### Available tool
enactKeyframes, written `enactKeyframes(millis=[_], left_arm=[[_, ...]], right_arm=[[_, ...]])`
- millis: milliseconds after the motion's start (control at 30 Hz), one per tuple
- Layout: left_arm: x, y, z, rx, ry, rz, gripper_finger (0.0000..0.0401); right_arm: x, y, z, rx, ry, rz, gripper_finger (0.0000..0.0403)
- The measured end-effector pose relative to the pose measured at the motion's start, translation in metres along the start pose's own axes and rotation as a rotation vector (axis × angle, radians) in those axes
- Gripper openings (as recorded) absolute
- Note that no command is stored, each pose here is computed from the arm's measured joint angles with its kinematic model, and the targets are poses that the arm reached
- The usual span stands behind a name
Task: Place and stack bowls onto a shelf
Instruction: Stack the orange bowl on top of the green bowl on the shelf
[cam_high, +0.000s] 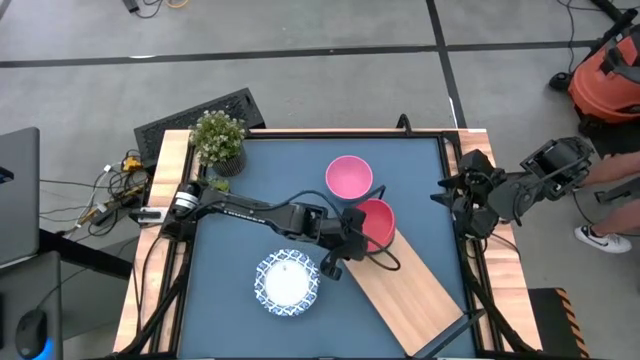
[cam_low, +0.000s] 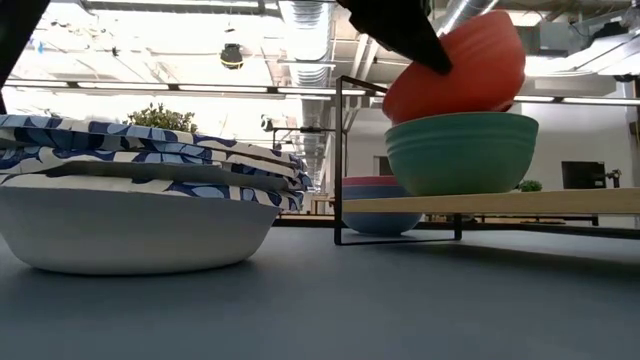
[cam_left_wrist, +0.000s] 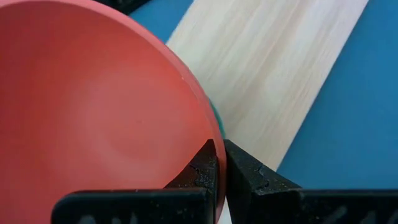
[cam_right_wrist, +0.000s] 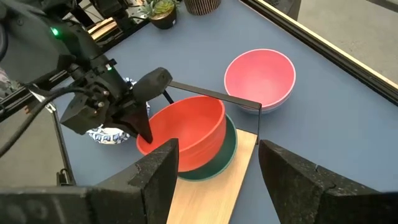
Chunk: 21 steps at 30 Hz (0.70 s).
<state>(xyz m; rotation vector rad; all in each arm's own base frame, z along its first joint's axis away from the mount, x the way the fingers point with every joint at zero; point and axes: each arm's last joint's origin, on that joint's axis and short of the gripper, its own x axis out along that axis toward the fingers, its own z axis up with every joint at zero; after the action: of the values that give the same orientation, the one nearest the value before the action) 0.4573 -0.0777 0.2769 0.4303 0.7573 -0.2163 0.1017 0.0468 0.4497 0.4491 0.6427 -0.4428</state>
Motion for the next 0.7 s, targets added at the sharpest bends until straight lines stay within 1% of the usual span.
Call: enactKeyframes(millis=[200, 400, 500, 700], left_arm=[[0.0027, -0.0015, -0.0024, 0.010, 0.019, -0.012, 0.0000], [0.0031, 0.0000, -0.0027, 0.014, 0.034, 0.038, 0.0007], [0.0031, -0.0002, -0.0035, 0.014, 0.042, 0.037, 0.0026], [0.0029, -0.0014, -0.0029, -0.007, 0.040, 0.038, 0.0081]], right_arm=[[0.0000, 0.0000, 0.0000, 0.000, 0.000, 0.000, 0.0248], [0.0000, 0.0000, 0.0000, -0.005, 0.002, 0.001, 0.0248], [0.0000, 0.0003, -0.0006, -0.012, 0.019, 0.011, 0.0248], [0.0000, 0.0004, -0.0008, -0.015, 0.027, 0.015, 0.0248]])
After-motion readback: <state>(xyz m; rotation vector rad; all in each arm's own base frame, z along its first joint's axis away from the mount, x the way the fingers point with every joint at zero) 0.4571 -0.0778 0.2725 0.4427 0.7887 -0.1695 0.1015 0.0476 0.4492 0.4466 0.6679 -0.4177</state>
